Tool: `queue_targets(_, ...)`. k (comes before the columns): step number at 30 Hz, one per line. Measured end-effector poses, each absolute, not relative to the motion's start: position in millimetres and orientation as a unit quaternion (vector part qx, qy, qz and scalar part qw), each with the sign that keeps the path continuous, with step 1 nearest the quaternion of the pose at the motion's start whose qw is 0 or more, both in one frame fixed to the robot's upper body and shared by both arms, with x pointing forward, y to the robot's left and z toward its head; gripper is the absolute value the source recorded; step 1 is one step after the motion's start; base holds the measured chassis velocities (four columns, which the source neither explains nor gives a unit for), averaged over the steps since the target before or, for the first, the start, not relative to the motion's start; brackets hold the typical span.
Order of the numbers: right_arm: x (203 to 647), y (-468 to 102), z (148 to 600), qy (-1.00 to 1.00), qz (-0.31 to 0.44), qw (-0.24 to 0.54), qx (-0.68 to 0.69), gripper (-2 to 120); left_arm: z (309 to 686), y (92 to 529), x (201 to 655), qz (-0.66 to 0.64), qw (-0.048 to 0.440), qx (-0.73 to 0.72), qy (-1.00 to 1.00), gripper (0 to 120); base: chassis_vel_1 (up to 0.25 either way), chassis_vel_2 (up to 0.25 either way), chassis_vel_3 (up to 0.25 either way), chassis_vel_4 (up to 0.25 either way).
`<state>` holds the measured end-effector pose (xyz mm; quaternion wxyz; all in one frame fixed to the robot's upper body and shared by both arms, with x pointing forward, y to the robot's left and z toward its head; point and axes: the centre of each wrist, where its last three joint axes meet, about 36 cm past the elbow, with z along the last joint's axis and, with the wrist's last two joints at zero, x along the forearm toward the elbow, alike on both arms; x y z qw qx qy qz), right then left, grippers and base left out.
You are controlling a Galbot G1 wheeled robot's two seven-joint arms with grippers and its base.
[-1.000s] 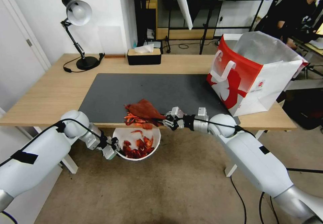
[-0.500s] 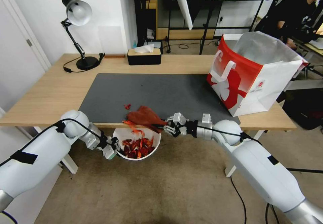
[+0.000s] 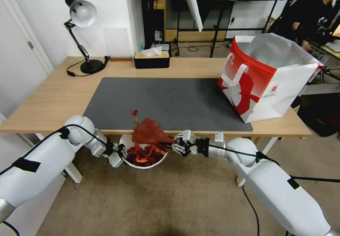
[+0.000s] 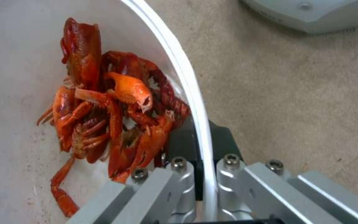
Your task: Sweep shrimp from table into container with towel, then put container into takeout bag.
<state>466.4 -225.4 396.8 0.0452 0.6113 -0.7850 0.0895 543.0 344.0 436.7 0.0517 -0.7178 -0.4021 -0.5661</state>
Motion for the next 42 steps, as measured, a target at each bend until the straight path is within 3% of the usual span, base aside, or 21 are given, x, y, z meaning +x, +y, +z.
queue_targets(12,446.7,-230.3,393.5,-0.785,0.079,0.050,0.613,5,435.2,343.2,541.2,-0.566,0.052,-0.719,-0.401,0,0.000,0.000,0.000,0.000)
queue_targets(22,443.3,-223.8,416.0,-0.786,0.064,0.024,0.615,5,434.6,348.8,534.1,-0.565,0.057,-0.719,-0.402,0,0.000,0.000,0.000,0.000)
queue_targets(30,479.7,-211.0,441.6,-0.812,0.027,-0.011,0.583,5,434.0,352.1,531.5,-0.564,0.059,-0.718,-0.404,0,0.000,0.000,0.000,0.000)
queue_targets(32,507.8,-198.0,454.9,-0.831,0.014,-0.038,0.555,5,433.9,355.5,530.3,-0.564,0.062,-0.716,-0.406,0,0.000,0.000,0.000,0.000)
queue_targets(42,576.2,-165.4,447.0,-0.858,0.038,-0.028,0.512,5,435.4,367.6,527.1,-0.566,0.072,-0.713,-0.408,0,0.000,0.000,0.000,0.000)
